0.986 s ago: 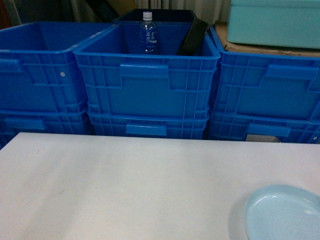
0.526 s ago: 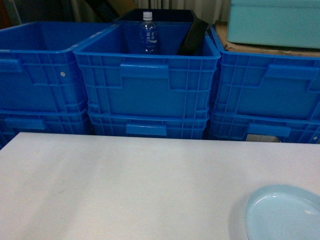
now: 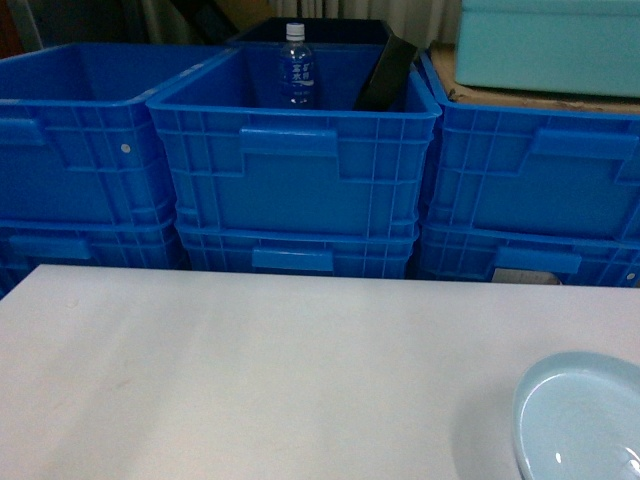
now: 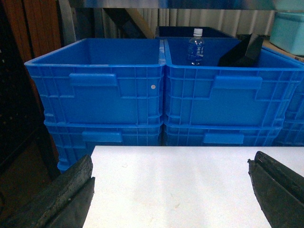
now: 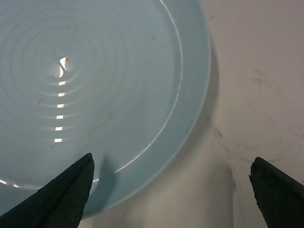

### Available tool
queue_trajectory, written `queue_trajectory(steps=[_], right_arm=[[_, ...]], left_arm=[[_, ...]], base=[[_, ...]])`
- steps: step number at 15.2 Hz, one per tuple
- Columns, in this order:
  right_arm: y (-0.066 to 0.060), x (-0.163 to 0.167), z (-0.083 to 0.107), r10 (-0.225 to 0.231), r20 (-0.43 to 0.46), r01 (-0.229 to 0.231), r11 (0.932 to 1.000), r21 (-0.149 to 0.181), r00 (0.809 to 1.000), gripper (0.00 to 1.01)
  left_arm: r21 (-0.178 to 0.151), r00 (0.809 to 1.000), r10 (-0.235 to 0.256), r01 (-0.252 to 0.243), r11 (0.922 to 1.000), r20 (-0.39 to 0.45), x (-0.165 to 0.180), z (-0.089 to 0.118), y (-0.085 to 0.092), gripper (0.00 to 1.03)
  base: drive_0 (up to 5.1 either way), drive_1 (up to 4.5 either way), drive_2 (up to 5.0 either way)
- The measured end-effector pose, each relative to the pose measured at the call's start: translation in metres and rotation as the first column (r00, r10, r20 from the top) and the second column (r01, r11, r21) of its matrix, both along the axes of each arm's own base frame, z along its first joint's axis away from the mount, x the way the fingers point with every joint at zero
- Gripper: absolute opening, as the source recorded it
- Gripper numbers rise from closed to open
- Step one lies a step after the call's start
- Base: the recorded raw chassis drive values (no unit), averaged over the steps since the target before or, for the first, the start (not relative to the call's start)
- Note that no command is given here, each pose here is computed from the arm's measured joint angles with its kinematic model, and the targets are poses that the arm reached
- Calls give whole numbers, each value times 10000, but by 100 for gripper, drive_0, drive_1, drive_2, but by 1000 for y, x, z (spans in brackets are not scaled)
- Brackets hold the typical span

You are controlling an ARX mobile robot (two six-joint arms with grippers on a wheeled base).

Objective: Place blue tray on left shelf second layer neatly

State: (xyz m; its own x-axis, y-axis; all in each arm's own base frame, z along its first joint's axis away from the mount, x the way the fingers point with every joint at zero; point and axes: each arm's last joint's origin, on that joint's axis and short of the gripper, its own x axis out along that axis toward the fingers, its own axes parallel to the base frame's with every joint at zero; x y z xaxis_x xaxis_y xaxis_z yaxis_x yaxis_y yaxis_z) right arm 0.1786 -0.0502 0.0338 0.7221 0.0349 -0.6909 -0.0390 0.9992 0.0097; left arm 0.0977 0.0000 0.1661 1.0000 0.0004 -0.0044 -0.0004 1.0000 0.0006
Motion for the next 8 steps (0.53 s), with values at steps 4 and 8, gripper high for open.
queue_trajectory(steps=[4, 8], right_arm=[[0, 0, -2, -43, -103, 44, 9999, 121, 9999, 98], [2, 4, -1, 58, 105, -59, 9999, 153, 9999, 54]], left_arm=[[0, 10000, 0, 0, 10000, 4, 0, 0, 0, 98], [0, 10000, 0, 0, 10000, 0, 0, 0, 0, 98]], base=[[0, 0, 0], [0, 0, 0]])
